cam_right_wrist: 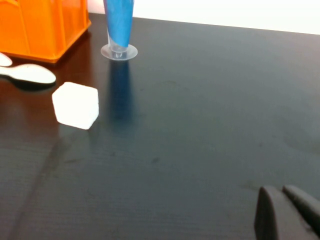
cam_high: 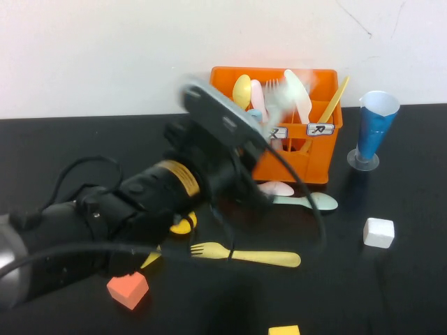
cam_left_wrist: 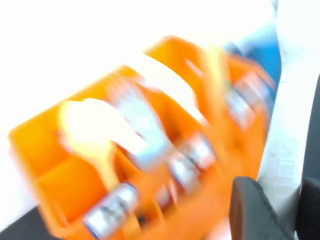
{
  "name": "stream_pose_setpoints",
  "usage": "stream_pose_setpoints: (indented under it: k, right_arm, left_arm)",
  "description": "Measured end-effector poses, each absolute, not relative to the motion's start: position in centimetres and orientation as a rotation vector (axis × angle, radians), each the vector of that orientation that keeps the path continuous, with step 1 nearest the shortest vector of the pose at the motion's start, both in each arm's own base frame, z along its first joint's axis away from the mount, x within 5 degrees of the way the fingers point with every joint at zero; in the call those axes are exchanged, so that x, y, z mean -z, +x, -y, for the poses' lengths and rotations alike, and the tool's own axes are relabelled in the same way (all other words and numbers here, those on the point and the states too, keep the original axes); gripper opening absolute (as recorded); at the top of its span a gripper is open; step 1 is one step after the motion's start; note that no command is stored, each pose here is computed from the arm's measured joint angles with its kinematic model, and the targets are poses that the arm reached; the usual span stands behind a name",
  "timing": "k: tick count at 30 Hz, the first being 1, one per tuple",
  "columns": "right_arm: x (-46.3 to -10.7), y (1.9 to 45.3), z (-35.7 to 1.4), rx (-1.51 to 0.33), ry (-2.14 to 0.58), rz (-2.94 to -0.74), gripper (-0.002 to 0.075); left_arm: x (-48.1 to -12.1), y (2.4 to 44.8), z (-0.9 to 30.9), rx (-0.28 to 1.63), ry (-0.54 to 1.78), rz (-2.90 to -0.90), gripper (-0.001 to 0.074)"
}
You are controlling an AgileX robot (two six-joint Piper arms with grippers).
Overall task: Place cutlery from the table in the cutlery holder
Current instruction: Place the fork on the box
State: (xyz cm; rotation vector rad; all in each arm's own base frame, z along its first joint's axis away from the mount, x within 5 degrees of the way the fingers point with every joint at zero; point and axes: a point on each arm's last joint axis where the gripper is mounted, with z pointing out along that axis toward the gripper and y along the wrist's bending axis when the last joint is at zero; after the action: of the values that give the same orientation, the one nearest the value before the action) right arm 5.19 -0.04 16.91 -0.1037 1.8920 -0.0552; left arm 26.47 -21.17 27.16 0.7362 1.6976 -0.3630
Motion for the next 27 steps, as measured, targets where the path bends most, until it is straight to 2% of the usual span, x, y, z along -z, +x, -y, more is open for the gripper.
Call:
stream_pose_setpoints:
  k: [4, 8, 17, 23, 27]
  right_arm:
    - [-16.9, 5.2, 0.0, 0.055, -0.104, -1.892, -0.0003]
    - [-16.9, 5.2, 0.0, 0.055, -0.104, -1.892, -0.0003]
    - [-16.9, 5.2, 0.0, 0.055, -0.104, -1.892, -0.0003]
    - [-16.9, 5.2, 0.0, 0.055, -0.104, -1.892, -0.0003]
    - [-16.9, 5.2, 0.0, 0.055, -0.104, -1.892, -0.0003]
  left_arm:
    - [-27.3, 28.6, 20.3, 0.541, 0.426, -1.600, 0.0158]
    - [-26.8, 30.9, 20.3, 0.600, 0.314, -1.491, 0.0159]
    - [-25.7, 36.4, 23.3, 0.679, 0.265, -1.442, 0.0159]
    - [-24.0, 38.2, 24.7, 0.667, 0.310, -1.510, 0.0164]
    - [-23.4, 38.3, 24.8, 0.663, 0.310, -1.545, 0.0272]
